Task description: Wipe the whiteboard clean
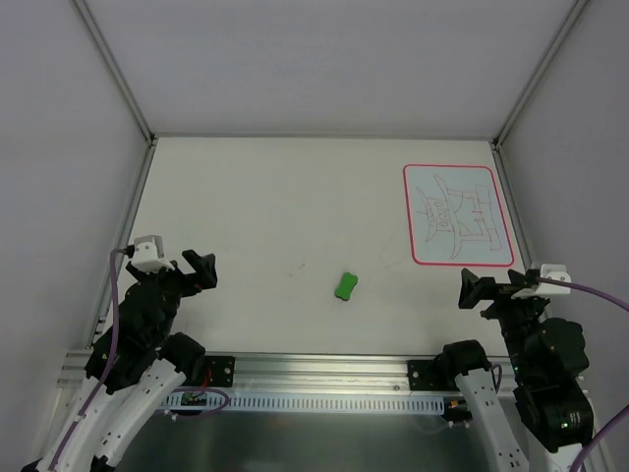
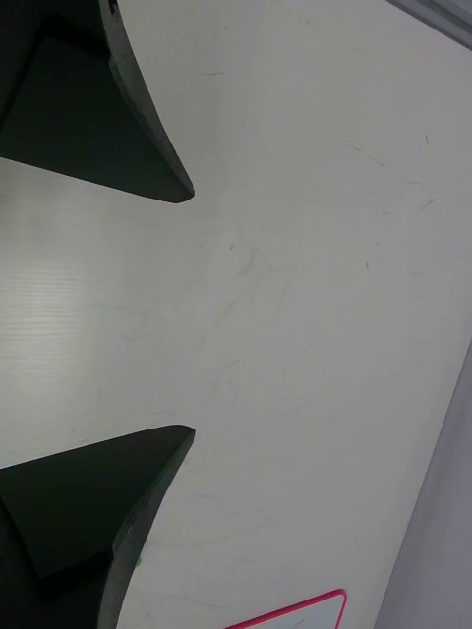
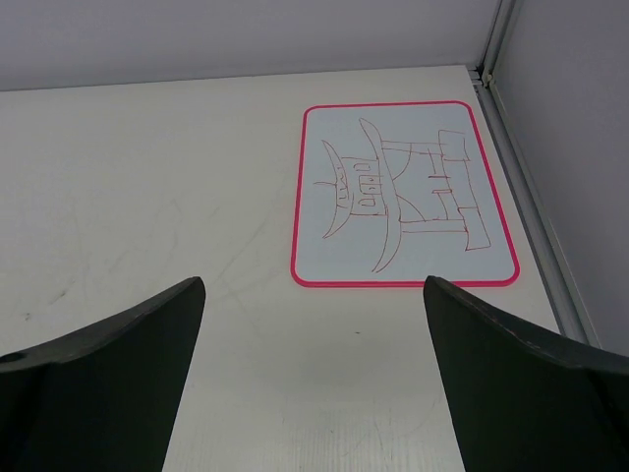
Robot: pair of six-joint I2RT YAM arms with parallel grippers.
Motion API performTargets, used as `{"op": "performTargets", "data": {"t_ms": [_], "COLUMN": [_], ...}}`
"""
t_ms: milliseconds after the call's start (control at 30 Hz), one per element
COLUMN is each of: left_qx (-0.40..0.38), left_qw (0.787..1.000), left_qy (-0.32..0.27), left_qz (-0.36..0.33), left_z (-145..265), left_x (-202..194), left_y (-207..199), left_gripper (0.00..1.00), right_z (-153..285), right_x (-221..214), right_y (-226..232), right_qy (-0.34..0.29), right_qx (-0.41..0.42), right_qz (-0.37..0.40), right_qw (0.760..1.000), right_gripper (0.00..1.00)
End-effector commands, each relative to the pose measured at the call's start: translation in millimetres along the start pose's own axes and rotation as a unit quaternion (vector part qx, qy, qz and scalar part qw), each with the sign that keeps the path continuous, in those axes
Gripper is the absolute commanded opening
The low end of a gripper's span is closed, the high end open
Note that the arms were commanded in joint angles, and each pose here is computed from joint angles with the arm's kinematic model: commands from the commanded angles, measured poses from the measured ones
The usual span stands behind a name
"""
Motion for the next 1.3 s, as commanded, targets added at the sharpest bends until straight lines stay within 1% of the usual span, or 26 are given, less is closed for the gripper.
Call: {"op": "performTargets", "data": {"t_ms": [0, 200, 267, 333, 400, 433, 467, 533, 567, 600, 633, 667, 700, 733, 767, 800, 833, 867, 900, 1000, 1033, 1133, 1167, 1233, 1267], "left_qx": [-0.008, -0.006, -0.001, -0.013, -0.021, -0.029, -0.033, -0.022, -0.011, -0.003, 0.003, 0.01, 0.014, 0.018, 0.022, 0.022, 0.025, 0.029, 0.035, 0.031, 0.028, 0.027, 0.028, 0.028, 0.03], "left_qw": [1.0, 1.0, 0.999, 0.998, 0.997, 0.996, 0.996, 0.995, 0.994, 0.993, 0.992, 0.991, 0.99, 0.99, 0.988, 0.988, 0.987, 0.987, 0.987, 0.987, 0.987, 0.987, 0.986, 0.987, 0.986], "left_qy": [0.0, 0.021, 0.037, 0.059, 0.079, 0.085, 0.084, 0.098, 0.104, 0.108, 0.114, 0.121, 0.129, 0.133, 0.141, 0.142, 0.142, 0.141, 0.137, 0.142, 0.143, 0.145, 0.145, 0.144, 0.144], "left_qz": [-0.005, -0.004, 0.004, 0.006, -0.001, -0.003, -0.004, -0.021, -0.035, -0.041, -0.046, -0.049, -0.051, -0.052, -0.059, -0.062, -0.066, -0.069, -0.072, -0.072, -0.071, -0.07, -0.071, -0.071, -0.073], "left_z": [-2, -7, -11, -13, -18, -18, -18, -27, -32, -35, -37, -40, -41, -42, -43, -43, -43, -42, -43, -42, -42, -42, -43, -42, -42], "left_x": [2, -5, -6, -8, -3, -1, 6, 5, 3, 1, -3, -10, -15, -19, -25, -27, -28, -31, -30, -32, -33, -33, -33, -33, -33], "left_y": [-4, -8, -13, -24, -37, -43, -48, -51, -50, -48, -46, -42, -41, -39, -35, -33, -31, -27, -25, -25, -27, -27, -26, -25, -25], "left_gripper": [0.99, 0.99, 0.99, 0.99, 0.99, 0.99, 0.99, 0.99, 0.99, 0.99, 0.99, 0.99, 0.99, 0.99, 0.99, 0.99, 0.99, 0.99, 0.99, 0.99, 0.99, 0.99, 0.99, 0.99, 0.99], "right_z": [-8, -29, -42, -59, -71, -86, -95, -115, -132, -142, -155, -172, -182, -195, -204, -217, -227, -239, -250, -277, -284, -303, -307, -317, -320], "right_x": [2, -15, -24, -34, -39, -45, -46, -45, -59, -62, -63, -83, -91, -87, -92, -113, -118, -113, -132, -135, -152, -156, -170, -174, -185], "right_y": [9, 27, 36, 36, 34, 35, 38, 42, 45, 45, 45, 48, 50, 52, 55, 58, 61, 62, 66, 70, 70, 72, 74, 77, 78], "right_qy": [0.01, 0.061, 0.094, 0.133, 0.159, 0.186, 0.193, 0.2, 0.234, 0.242, 0.245, 0.285, 0.3, 0.302, 0.314, 0.35, 0.356, 0.352, 0.376, 0.384, 0.404, 0.407, 0.423, 0.427, 0.437], "right_qx": [0.022, 0.054, 0.068, 0.048, 0.025, 0.01, 0.013, 0.01, 0.003, -0.009, -0.016, -0.026, -0.03, -0.032, -0.033, -0.037, -0.037, -0.04, -0.042, -0.045, -0.052, -0.061, -0.064, -0.063, -0.066], "right_qz": [-0.008, -0.029, -0.037, -0.062, -0.076, -0.088, -0.088, -0.095, -0.096, -0.097, -0.1, -0.094, -0.091, -0.091, -0.091, -0.084, -0.085, -0.087, -0.082, -0.077, -0.07, -0.067, -0.065, -0.066, -0.063], "right_qw": [1.0, 0.996, 0.993, 0.988, 0.984, 0.979, 0.977, 0.975, 0.968, 0.965, 0.964, 0.954, 0.949, 0.948, 0.944, 0.932, 0.93, 0.931, 0.922, 0.919, 0.911, 0.909, 0.902, 0.9, 0.895], "right_gripper": [0.99, 0.99, 0.99, 0.99, 0.99, 0.99, 0.99, 0.99, 0.99, 0.98, 0.97, 0.93, 0.91, 0.85, 0.82, 0.8, 0.78, 0.76, 0.73, 0.71, 0.68, 0.66, 0.65, 0.63, 0.63]}}
Point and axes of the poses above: each gripper's point midway between its finger pads, its own z axis back along the fingers, its own y axis along the line the jaws close on, x = y × z, the point moved 1 cm from there along z, back along the fingers, and after that the axes turned 9 degrees about z, right-handed, at the moved point
